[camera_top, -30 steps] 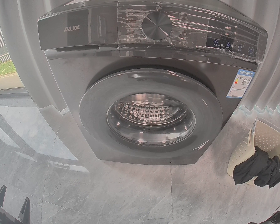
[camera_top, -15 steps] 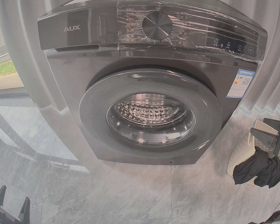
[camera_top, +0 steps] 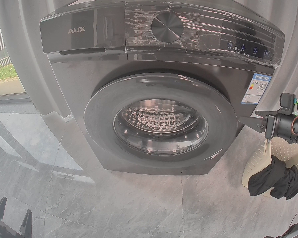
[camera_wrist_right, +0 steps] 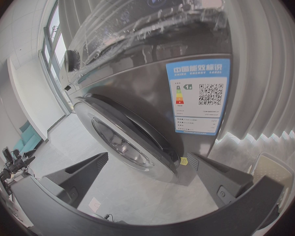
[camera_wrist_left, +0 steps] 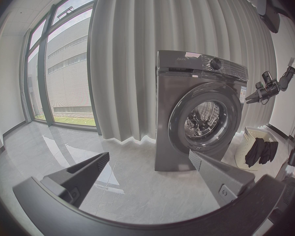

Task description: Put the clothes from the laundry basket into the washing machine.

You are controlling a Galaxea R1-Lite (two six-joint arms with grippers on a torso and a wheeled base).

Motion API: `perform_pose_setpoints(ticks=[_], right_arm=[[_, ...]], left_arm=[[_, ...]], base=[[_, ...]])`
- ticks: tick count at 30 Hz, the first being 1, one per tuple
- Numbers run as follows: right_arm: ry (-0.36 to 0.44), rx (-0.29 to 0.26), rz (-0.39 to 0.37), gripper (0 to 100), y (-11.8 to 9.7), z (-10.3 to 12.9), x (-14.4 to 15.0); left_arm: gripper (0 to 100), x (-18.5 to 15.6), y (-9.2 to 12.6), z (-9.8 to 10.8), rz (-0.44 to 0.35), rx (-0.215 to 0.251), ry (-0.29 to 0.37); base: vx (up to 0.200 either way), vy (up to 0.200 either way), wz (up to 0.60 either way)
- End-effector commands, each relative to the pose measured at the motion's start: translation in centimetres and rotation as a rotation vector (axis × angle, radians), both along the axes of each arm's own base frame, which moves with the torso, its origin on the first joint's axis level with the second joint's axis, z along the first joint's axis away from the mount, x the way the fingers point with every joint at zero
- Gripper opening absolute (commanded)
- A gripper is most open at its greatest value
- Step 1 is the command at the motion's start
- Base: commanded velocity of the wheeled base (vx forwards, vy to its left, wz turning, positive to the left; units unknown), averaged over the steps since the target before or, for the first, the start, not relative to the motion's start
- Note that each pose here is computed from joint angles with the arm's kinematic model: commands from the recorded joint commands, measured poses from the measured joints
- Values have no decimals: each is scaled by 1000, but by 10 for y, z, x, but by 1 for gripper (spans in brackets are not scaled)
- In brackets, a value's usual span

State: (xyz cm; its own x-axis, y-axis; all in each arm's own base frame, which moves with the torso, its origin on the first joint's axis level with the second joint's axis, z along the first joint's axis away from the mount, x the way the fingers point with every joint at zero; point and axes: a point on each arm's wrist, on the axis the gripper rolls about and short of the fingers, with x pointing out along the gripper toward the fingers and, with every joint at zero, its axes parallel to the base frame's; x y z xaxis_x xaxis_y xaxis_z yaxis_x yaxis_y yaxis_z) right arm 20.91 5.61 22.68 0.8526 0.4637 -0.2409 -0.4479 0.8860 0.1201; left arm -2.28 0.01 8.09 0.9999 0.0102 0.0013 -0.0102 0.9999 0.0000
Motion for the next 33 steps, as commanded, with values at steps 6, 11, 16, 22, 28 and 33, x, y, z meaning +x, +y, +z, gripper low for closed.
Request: perform_pose_setpoints(ticks=[6,11,16,22,28,33], right_arm=[[58,7,9,100,10,-13,26],[38,15,14,100,16,-21,39],[58,42,24,100,30,-24,39],[42,64,48,100,48,-27,42],[37,62,40,100,50,-31,42],[42,57,40,100,47,-33,33]], left_arm=[[100,0,0,-5,1,0,4],[100,0,0,-5,1,0,4],[100,0,0,-5,1,0,4],[100,0,0,-5,1,0,4],[100,0,0,-5,1,-2,4],[100,0,0,-5,1,0,4]], base=[[0,0,0],[0,0,0],[0,0,0],[0,0,0],[0,0,0],[0,0,0]])
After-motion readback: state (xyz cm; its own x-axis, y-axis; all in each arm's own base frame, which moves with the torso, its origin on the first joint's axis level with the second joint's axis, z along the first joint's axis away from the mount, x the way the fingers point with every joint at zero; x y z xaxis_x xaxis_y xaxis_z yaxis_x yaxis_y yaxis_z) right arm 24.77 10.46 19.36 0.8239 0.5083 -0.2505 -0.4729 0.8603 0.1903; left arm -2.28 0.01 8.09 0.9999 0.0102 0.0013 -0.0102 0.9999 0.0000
